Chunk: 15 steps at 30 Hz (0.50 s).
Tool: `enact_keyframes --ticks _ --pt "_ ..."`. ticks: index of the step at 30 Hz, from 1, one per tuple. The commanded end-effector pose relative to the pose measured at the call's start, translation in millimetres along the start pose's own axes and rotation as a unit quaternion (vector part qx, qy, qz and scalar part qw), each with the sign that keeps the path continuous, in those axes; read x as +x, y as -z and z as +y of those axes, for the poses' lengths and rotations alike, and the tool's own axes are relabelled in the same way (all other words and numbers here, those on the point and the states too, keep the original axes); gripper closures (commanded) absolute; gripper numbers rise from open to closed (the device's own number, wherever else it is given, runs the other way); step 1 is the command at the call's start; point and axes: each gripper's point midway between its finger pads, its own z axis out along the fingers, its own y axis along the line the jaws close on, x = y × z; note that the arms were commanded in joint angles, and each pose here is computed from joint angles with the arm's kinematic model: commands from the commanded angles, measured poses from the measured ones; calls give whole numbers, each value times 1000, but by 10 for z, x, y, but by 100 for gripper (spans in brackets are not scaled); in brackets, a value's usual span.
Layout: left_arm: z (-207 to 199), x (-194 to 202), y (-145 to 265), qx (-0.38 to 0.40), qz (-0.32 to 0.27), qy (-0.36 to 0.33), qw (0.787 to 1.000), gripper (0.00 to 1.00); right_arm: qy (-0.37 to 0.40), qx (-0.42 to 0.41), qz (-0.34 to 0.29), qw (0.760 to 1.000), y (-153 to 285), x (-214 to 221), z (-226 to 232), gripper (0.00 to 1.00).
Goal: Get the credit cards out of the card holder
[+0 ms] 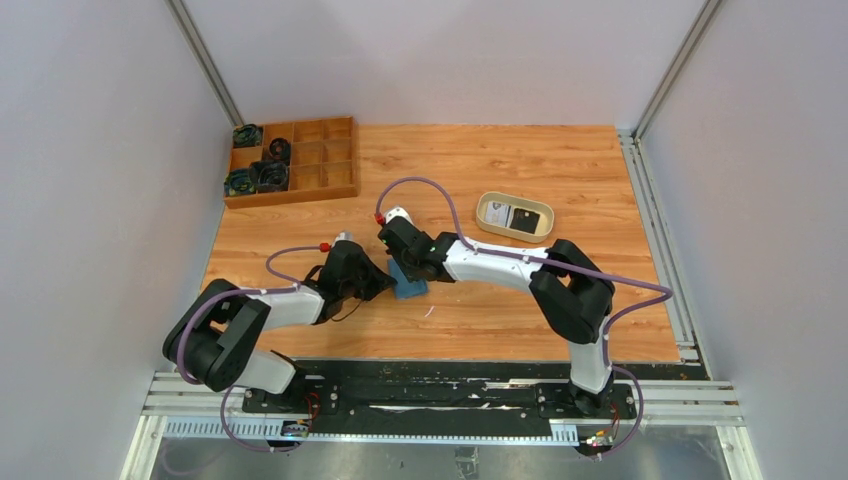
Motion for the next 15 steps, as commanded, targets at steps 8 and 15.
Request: enact_keyframes --ticks 8,15 --pt "593 230 32 -102 37 -19 994 100 13 17 14 1000 -8 74 -7 91" --pt "605 243 38 -103 40 -20 994 100 8 21 7 1000 9 25 -16 100"
